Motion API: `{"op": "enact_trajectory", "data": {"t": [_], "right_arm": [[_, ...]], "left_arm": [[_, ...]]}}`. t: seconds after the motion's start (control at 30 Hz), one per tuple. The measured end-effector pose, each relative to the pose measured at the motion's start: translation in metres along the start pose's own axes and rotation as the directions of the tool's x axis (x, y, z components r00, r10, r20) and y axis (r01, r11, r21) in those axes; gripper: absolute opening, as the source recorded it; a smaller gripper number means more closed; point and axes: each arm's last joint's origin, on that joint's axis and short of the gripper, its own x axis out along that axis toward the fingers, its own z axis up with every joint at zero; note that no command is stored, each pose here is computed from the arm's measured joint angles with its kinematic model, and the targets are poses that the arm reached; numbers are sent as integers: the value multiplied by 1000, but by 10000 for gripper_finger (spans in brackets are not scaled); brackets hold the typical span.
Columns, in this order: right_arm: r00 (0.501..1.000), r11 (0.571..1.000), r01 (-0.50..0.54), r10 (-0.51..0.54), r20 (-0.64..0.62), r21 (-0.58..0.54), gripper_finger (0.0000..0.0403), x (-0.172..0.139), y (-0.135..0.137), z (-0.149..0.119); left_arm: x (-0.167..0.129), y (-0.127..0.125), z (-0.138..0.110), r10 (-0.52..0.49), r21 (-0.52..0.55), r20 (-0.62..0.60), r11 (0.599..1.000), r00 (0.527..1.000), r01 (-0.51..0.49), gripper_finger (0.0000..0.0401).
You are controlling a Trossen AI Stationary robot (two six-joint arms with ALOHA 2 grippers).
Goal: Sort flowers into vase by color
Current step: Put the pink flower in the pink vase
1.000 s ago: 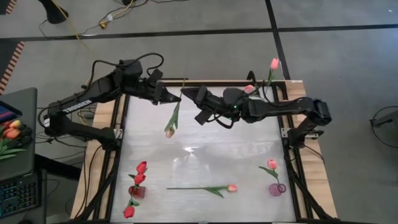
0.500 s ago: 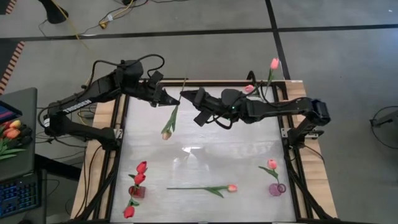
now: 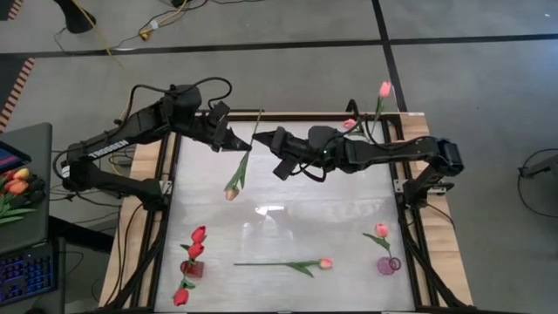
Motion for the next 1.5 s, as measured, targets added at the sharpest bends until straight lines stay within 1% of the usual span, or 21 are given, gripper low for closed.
{"op": "enact_trajectory", "data": {"t": [0.5, 0.57, 0.63, 0.7, 0.93, 1.0, 1.1, 1.2, 1.3, 1.4, 1.43, 1.5], "right_arm": [[998, 1000, 25, -26, 59, 6, 64, -3, -3, 8], [998, 1000, 26, -26, 62, 10, 54, -3, -4, 9], [998, 999, 26, -27, 64, 27, 35, -4, -4, 10], [998, 998, 23, -27, 64, 62, 17, -4, -4, 10], [998, 995, 19, -25, 63, 103, 18, -4, -4, 11], [998, 990, 14, -21, 52, 139, 17, -5, -5, 12], [999, 977, -6, -2, 36, 214, 17, -8, -5, 13], [998, 952, -48, 33, 53, 301, 17, -16, -8, 13], [994, 904, -104, 79, 77, 416, 16, -28, -12, 9], [987, 824, -159, 126, 98, 543, 16, -44, -18, 2], [984, 788, -179, 143, 106, 589, 16, -50, -19, 0], [978, 700, -205, 167, 122, 684, 16, -65, -25, -8]], "left_arm": [[0, 0, 0, -8, 21, -15, 1000, 1000, 8, 0], [0, 0, 0, -2, 32, -5, 999, 1000, 3, 0], [0, 0, -1, -1, 43, -3, 999, 1000, 1, 6], [1, -1, -2, -4, 57, -8, 998, 1000, 5, 18], [4, -4, -6, -18, 87, -33, 996, 999, 21, 98], [3, -4, -6, -27, 99, -47, 995, 999, 32, 122], [-3, -4, -4, -36, 120, -38, 992, 999, 40, 155], [-16, -4, -1, -42, 154, -3, 987, 999, 42, 179], [-32, -2, 2, -19, 189, 49, 982, 999, 10, 193], [-49, 1, 2, 15, 224, 110, 974, 994, -40, 198], [-54, 2, 2, 29, 234, 133, 970, 991, -60, 198], [-62, 2, 1, 45, 263, 169, 961, 985, -89, 198]]}}
